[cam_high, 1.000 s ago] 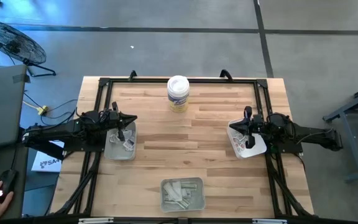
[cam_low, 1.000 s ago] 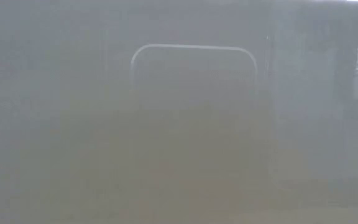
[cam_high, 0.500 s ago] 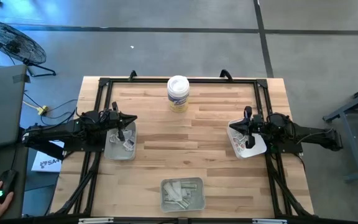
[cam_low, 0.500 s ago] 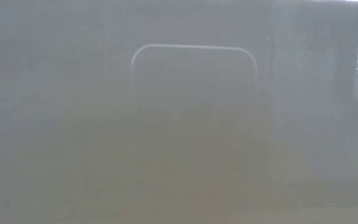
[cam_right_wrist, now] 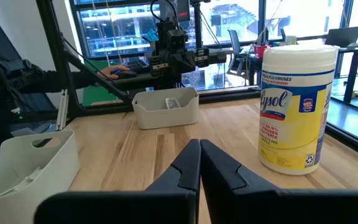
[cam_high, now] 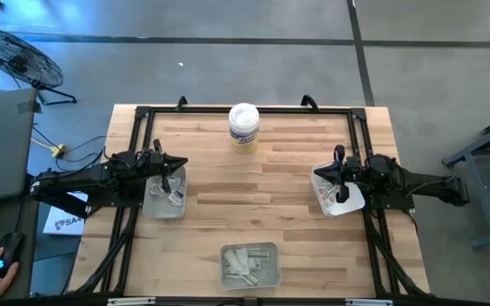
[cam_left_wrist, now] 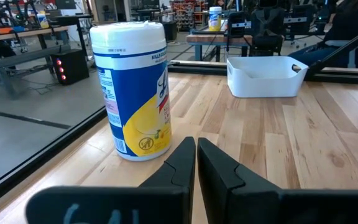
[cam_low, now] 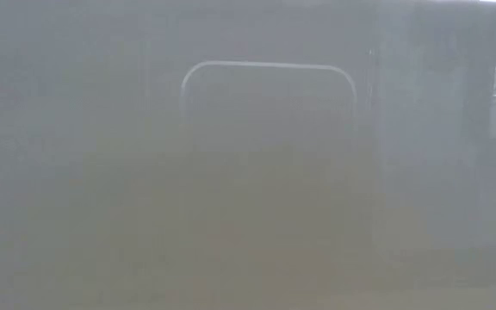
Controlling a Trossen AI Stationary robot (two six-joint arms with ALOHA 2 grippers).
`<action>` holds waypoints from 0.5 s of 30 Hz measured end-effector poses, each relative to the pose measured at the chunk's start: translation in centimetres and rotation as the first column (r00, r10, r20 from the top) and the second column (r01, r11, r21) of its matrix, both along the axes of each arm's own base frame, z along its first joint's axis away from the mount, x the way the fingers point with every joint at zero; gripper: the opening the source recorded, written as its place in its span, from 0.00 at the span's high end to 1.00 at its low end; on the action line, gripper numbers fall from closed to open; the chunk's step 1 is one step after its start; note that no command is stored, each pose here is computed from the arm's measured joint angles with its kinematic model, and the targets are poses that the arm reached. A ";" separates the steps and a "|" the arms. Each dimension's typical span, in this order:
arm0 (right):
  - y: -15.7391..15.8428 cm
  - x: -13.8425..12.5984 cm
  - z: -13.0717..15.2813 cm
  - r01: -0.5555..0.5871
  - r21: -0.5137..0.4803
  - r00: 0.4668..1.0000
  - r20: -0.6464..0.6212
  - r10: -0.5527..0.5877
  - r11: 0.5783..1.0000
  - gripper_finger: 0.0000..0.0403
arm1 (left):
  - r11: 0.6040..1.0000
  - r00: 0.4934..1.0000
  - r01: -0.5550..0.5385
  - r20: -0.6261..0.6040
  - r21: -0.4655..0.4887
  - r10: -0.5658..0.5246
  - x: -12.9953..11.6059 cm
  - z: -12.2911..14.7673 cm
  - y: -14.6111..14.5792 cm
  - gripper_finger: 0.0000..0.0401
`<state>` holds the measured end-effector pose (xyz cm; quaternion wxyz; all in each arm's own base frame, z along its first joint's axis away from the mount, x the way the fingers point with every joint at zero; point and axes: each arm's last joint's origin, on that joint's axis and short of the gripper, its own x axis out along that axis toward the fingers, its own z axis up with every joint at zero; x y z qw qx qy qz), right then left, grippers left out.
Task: Pick & Place First Aid Supplies
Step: Return to Home Position
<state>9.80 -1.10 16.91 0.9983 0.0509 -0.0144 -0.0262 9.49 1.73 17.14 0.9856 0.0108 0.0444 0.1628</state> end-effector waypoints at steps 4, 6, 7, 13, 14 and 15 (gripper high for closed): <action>0.0 0.0 0.0 0.000 0.000 1.000 0.000 0.000 1.000 0.99 | 1.000 1.000 0.000 0.000 0.000 0.000 0.0 0.0 0.0 0.96; 0.0 0.0 0.0 0.000 0.000 1.000 0.000 0.000 1.000 0.99 | 1.000 1.000 0.000 0.000 0.000 0.000 0.0 0.0 0.0 0.96; 0.0 0.0 0.0 0.000 0.000 1.000 0.000 0.000 1.000 1.00 | 1.000 1.000 0.000 0.000 0.000 0.000 0.0 0.0 0.0 0.96; 0.0 0.0 0.0 0.000 0.000 1.000 0.000 0.000 1.000 0.99 | 1.000 1.000 0.000 0.000 0.000 0.000 0.0 0.0 0.0 0.96; 0.0 0.0 0.0 0.000 0.000 1.000 0.000 0.000 1.000 0.99 | 1.000 1.000 0.000 0.001 0.000 0.000 0.0 0.0 0.0 0.96; 0.0 0.0 0.0 0.000 0.000 1.000 0.000 0.000 1.000 0.99 | 1.000 1.000 0.000 0.000 0.000 0.000 0.0 0.0 0.0 0.96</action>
